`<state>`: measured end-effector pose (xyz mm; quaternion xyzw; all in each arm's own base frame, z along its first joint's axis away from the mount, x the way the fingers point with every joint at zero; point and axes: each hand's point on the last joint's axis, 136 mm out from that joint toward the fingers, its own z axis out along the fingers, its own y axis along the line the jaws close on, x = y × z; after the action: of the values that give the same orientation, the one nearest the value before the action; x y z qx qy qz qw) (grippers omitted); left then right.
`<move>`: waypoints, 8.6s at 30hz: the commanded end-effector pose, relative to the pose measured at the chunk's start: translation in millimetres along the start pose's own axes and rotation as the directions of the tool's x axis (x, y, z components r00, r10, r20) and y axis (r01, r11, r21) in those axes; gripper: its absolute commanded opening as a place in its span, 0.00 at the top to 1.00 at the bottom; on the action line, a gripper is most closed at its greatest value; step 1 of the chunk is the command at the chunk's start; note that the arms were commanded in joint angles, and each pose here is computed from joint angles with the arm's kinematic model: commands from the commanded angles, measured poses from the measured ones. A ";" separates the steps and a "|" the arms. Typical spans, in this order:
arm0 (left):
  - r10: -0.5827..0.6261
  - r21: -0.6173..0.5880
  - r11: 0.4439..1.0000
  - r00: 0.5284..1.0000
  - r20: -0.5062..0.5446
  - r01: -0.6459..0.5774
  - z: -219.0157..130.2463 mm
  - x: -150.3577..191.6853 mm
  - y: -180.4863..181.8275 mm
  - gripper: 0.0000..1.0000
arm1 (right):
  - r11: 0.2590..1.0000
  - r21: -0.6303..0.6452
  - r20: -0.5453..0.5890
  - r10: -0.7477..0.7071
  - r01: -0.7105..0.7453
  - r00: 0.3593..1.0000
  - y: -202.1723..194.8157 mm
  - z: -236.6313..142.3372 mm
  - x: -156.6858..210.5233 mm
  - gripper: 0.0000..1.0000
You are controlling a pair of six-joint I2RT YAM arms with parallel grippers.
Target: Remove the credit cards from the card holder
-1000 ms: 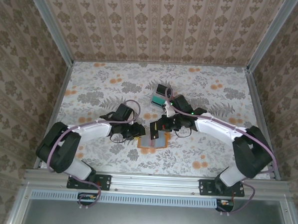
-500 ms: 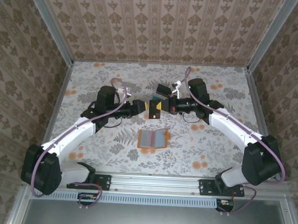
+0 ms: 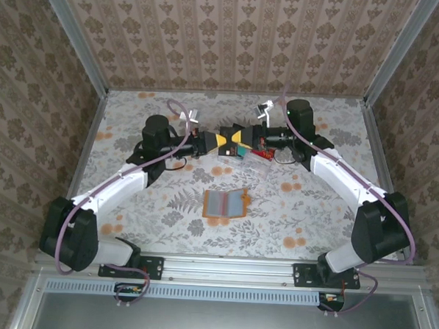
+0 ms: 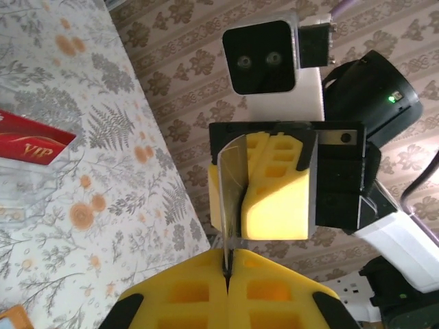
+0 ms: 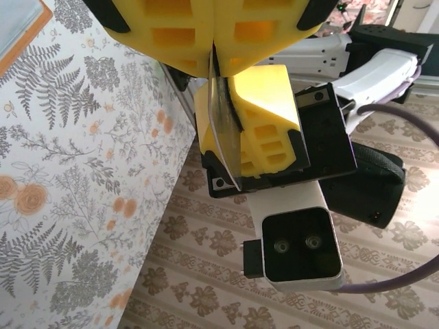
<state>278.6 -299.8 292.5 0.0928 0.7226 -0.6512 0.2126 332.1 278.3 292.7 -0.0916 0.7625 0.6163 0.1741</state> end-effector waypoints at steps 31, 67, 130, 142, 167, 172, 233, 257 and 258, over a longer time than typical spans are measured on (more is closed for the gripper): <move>-0.041 -0.750 0.627 0.970 0.239 0.212 -129.5 21.7 133.7 0.00 | 0.521 0.529 -0.315 -0.612 0.670 0.725 -98.3 -15.1 -73.8 1.00; -0.150 -0.769 0.598 0.974 0.170 0.227 -116.5 28.2 159.9 0.00 | 0.355 0.344 -0.717 -0.499 0.869 0.488 -202.9 -10.6 -82.3 0.99; -0.118 -0.837 0.501 0.975 0.187 0.221 -163.7 91.6 187.5 0.00 | 0.595 0.801 -0.196 0.148 0.071 0.969 -152.2 72.4 148.4 0.35; -0.121 -0.800 0.574 0.984 0.131 0.177 -145.1 78.8 174.3 0.00 | 0.400 0.909 -0.189 0.152 0.115 0.970 -187.1 40.1 145.7 0.34; -0.254 -0.693 0.696 0.967 0.011 0.190 -72.3 96.0 175.2 0.45 | 0.274 0.938 -0.277 0.226 0.212 0.934 -244.6 32.1 171.0 0.45; -0.296 -0.687 0.699 0.955 -0.023 0.200 -56.2 109.8 180.5 0.59 | 0.264 0.937 -0.293 0.230 0.231 0.928 -251.3 27.9 176.9 0.49; -0.460 -0.709 0.679 0.864 -0.205 0.193 -19.5 171.6 208.1 0.69 | 0.518 0.847 -0.252 0.192 0.120 0.949 -226.8 47.1 161.4 0.66; -0.404 -0.689 0.696 0.903 -0.143 0.202 -37.9 144.5 187.4 0.81 | 0.294 0.942 -0.244 0.272 0.161 0.931 -263.8 3.8 178.6 0.69; -0.404 -0.686 0.697 0.904 -0.137 0.207 -39.6 142.9 187.2 0.79 | 0.292 0.942 -0.248 0.268 0.167 0.931 -264.3 3.0 178.1 0.69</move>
<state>221.7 -267.3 62.4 -0.0148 0.9292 -0.3690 0.0123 279.9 276.9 19.4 -0.0502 0.9890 0.1183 0.0735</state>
